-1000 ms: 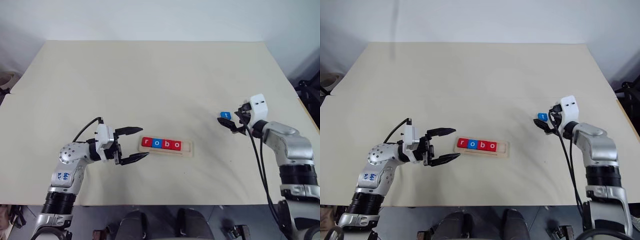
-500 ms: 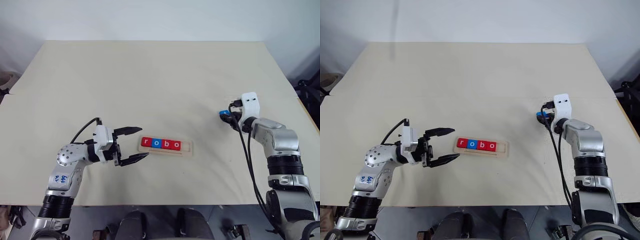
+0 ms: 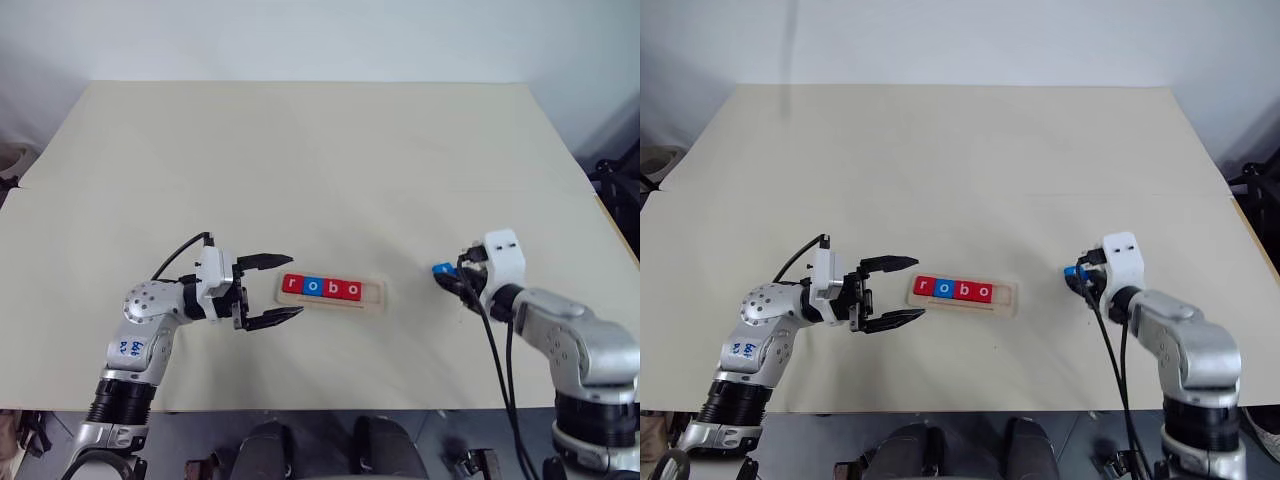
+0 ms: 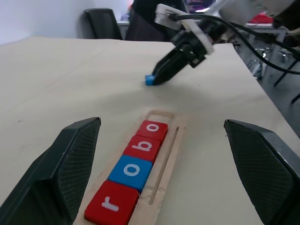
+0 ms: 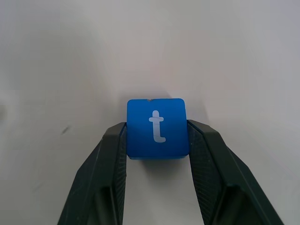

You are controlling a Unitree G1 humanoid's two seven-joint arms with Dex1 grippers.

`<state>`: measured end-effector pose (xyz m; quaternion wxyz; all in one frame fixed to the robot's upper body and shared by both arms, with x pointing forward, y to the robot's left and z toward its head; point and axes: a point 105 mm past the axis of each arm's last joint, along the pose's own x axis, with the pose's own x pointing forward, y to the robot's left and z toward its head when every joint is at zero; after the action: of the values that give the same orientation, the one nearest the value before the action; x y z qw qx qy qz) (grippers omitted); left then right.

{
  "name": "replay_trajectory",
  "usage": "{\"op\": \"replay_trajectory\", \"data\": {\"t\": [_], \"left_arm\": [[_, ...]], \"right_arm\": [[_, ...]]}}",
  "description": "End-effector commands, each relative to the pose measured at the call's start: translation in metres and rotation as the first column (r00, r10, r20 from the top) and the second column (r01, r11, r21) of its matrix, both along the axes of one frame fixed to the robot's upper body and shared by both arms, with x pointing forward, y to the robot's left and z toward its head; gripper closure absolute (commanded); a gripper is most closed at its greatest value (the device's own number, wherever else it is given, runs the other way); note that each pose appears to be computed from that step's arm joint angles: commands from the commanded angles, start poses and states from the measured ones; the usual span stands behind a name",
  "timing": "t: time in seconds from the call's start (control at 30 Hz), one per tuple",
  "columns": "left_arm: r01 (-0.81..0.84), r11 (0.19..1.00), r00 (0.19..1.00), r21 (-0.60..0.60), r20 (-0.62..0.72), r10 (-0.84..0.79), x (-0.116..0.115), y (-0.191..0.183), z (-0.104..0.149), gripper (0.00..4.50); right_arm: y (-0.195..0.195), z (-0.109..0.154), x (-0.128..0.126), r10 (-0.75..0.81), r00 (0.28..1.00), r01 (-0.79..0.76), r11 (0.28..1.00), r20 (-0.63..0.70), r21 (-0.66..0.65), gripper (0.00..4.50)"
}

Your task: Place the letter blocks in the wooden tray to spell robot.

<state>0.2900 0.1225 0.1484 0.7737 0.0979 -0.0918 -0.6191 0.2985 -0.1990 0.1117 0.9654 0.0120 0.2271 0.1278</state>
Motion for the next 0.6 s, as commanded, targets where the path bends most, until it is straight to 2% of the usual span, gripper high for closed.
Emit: {"op": "replay_trajectory", "data": {"t": [0.03, 0.1, 0.27, 0.4, 0.53, 0.6], "left_arm": [[0.021, 1.000, 0.999, -0.001, 0.031, -0.021, 0.003, 0.000, 0.008, 0.00], [0.025, 1.000, 0.999, 0.002, 0.031, -0.025, 0.004, 0.000, 0.008, 0.00], [0.022, 1.000, 0.999, 0.001, 0.031, -0.022, 0.003, 0.000, 0.007, 0.00], [-0.003, 1.000, 0.999, -0.002, 0.032, 0.003, 0.000, 0.005, 0.006, 0.00], [-0.024, 1.000, 0.999, -0.004, 0.032, 0.024, -0.004, 0.008, 0.004, 0.00], [-0.040, 0.999, 0.999, -0.007, 0.035, 0.040, -0.005, 0.009, 0.004, 0.00]], "right_arm": [[0.014, -0.002, -0.020, -0.018, 1.000, 0.018, 0.999, 0.000, 0.031, 3.04], [0.018, -0.006, -0.025, -0.027, 1.000, 0.027, 0.998, -0.008, 0.050, 3.04], [0.013, 0.000, -0.018, -0.013, 1.000, 0.012, 0.998, 0.019, 0.055, 1.33], [0.002, 0.018, -0.010, 0.135, 0.990, -0.135, 0.991, 0.044, 0.010, 0.01], [-0.015, 0.033, 0.001, 0.271, 0.959, -0.267, 0.962, 0.082, -0.057, 0.01], [-0.019, 0.040, 0.002, 0.406, 0.909, -0.398, 0.912, 0.091, -0.098, 0.01]]}}
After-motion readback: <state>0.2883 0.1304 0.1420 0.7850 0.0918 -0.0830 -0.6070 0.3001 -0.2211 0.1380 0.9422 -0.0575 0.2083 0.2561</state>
